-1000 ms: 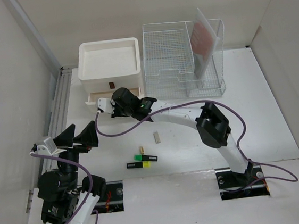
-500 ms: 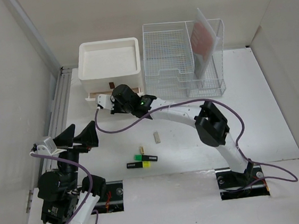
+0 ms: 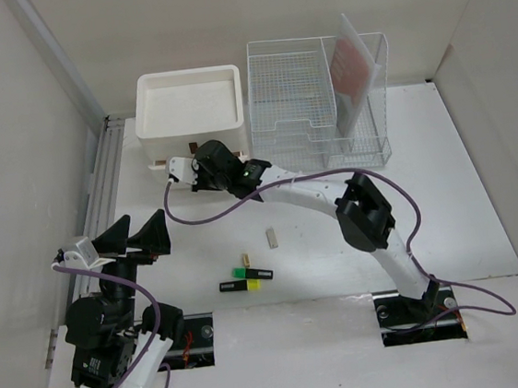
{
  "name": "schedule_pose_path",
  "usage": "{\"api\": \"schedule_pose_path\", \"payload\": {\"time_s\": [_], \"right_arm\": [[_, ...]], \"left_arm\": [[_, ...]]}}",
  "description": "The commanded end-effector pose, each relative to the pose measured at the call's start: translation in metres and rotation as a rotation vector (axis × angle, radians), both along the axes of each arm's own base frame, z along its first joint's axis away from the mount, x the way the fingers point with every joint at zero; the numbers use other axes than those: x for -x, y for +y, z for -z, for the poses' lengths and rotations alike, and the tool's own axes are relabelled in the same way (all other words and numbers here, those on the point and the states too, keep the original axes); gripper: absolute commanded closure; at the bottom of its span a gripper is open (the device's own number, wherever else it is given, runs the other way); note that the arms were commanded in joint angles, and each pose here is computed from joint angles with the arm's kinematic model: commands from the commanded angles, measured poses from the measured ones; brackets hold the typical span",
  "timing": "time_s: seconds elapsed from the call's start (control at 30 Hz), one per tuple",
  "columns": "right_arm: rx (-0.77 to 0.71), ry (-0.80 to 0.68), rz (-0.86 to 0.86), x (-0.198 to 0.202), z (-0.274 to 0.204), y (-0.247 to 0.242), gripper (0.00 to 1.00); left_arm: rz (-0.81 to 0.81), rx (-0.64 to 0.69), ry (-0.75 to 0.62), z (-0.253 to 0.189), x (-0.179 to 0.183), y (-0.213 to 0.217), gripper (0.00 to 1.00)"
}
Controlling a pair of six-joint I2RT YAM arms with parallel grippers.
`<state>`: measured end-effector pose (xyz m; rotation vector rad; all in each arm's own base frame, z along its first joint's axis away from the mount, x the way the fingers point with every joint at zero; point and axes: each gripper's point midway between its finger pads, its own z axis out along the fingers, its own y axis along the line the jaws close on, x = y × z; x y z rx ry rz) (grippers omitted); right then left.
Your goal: Organize the desk
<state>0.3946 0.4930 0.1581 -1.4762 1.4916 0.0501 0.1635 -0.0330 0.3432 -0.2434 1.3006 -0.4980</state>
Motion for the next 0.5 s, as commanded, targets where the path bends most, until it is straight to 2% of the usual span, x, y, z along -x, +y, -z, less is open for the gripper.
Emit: {"api": "schedule_pose_path", "payload": {"time_s": [0.0,0.47], "right_arm": [[-0.111,-0.086,0.007,-0.018,-0.044,0.012,0.93],[-0.077,-0.118,0.066,-0.034,-0.037,0.005,0.93]], "left_arm": [[0.000,0.021,-0.043,-0.008,0.005,0.002,0.00],[0.000,0.021,-0.043,-0.008,0.005,0.002,0.00]]}}
